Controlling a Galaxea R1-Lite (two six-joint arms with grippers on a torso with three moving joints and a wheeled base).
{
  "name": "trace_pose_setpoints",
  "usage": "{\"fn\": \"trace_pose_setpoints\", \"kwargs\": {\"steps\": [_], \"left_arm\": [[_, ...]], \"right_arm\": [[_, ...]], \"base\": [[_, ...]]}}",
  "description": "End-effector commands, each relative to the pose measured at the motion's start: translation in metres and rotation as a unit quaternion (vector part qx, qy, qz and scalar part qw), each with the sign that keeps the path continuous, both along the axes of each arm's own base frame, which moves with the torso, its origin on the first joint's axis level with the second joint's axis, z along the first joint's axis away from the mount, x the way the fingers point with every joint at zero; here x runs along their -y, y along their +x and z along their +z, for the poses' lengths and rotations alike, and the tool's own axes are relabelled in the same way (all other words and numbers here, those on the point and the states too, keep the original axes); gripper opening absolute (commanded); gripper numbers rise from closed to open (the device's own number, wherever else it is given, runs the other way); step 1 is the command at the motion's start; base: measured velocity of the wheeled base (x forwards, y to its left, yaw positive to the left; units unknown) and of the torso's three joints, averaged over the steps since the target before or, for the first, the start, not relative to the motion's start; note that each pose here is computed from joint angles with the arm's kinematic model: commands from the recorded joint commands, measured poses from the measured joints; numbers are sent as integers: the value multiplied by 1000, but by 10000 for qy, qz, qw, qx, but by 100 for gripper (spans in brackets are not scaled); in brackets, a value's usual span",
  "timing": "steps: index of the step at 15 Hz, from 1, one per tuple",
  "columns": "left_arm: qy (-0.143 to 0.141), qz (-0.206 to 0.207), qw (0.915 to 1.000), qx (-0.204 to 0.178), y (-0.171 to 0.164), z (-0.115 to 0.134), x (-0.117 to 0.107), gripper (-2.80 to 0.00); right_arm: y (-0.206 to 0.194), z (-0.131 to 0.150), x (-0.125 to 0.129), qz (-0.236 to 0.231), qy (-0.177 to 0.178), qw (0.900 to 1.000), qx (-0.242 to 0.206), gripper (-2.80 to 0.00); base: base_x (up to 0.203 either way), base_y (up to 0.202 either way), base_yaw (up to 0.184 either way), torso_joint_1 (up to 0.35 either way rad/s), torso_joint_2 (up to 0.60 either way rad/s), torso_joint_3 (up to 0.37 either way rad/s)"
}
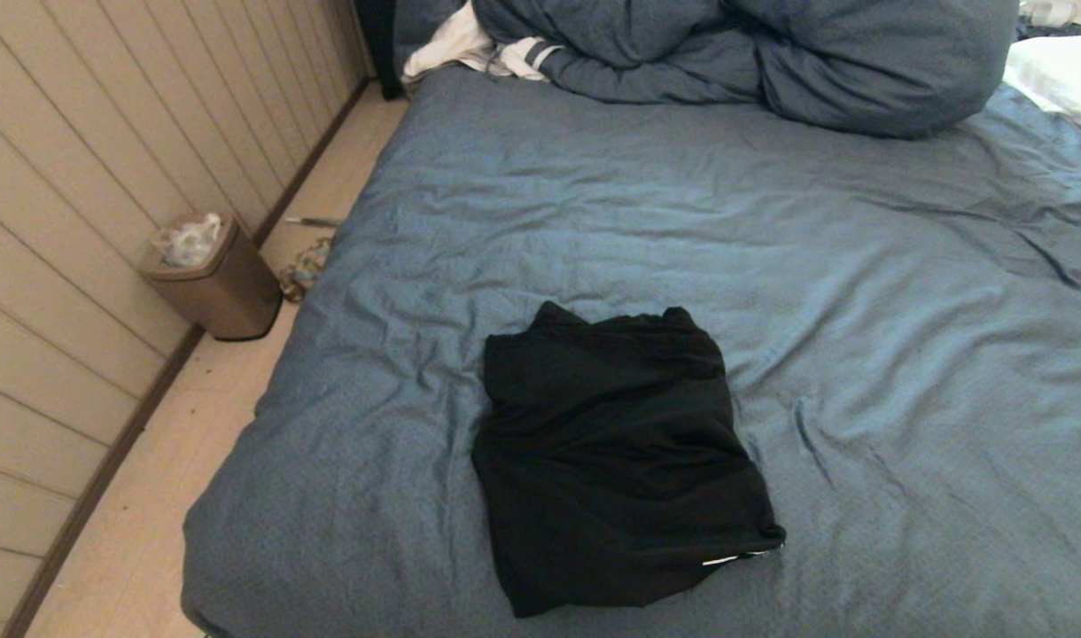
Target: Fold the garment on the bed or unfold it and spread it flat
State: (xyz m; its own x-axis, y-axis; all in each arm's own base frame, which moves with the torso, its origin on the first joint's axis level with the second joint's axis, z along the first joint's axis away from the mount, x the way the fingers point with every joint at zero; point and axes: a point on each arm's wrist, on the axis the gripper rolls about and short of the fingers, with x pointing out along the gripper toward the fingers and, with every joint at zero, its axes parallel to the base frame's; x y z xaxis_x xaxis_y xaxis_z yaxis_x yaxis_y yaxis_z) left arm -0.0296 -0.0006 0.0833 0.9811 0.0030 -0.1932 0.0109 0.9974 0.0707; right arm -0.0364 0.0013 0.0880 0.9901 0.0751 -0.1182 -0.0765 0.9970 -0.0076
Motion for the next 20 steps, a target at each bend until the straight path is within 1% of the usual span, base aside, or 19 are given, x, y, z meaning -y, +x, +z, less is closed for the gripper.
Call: {"fn": "trace_pose_setpoints", "kwargs": {"steps": [1, 2, 3, 4, 5, 6, 8, 11, 12, 15, 17, 20], "left_arm": [[87, -23, 9998, 198, -3, -8, 0, -280], [94, -17, 9997, 206, -2, -8, 0, -280], [109, -19, 9997, 203, -2, -8, 0, -280], [114, -18, 9997, 207, -2, -8, 0, -280], [59, -9, 9997, 245, -2, -7, 0, -280], [-61, 9, 9996, 259, -2, -7, 0, -280], [-145, -23, 9994, 312, -1, -7, 0, -280], [-146, -45, 9994, 312, -1, -7, 0, -280], [-146, -37, 9994, 312, -1, -7, 0, -280], [-147, -37, 9994, 313, -1, -7, 0, -280], [-311, 64, 9990, 327, -1, -6, -1, -280], [-322, 115, 9989, 331, -1, -6, -1, -280]], "right_arm": [[10, 0, 0, -29, -471, 9958, 781, -280], [12, 2, 0, -78, -612, 9917, 1131, -280], [12, 2, 0, -120, -675, 9902, 1215, -280], [13, -5, 1, -130, -699, 9932, 921, -280], [14, -13, 1, -143, -575, 9968, 530, -280], [14, -14, 1, -172, -370, 9980, 476, -280], [14, -15, 1, -177, -308, 9982, 480, -280], [14, -15, 1, -227, -184, 9985, 472, -280], [14, -15, 1, -311, -98, 9984, 467, -280], [14, -15, 1, -339, -81, 9983, 466, -280], [14, -15, 1, -331, -96, 9984, 456, -280], [14, -14, 1, -346, -103, 9982, 474, -280]], "base": [[0, 0, 0, 0, 0, 0], [0, 0, 0, 0, 0, 0], [0, 0, 0, 0, 0, 0], [0, 0, 0, 0, 0, 0], [0, 0, 0, 0, 0, 0], [0, 0, 0, 0, 0, 0], [0, 0, 0, 0, 0, 0], [0, 0, 0, 0, 0, 0], [0, 0, 0, 0, 0, 0], [0, 0, 0, 0, 0, 0], [0, 0, 0, 0, 0, 0], [0, 0, 0, 0, 0, 0]]}}
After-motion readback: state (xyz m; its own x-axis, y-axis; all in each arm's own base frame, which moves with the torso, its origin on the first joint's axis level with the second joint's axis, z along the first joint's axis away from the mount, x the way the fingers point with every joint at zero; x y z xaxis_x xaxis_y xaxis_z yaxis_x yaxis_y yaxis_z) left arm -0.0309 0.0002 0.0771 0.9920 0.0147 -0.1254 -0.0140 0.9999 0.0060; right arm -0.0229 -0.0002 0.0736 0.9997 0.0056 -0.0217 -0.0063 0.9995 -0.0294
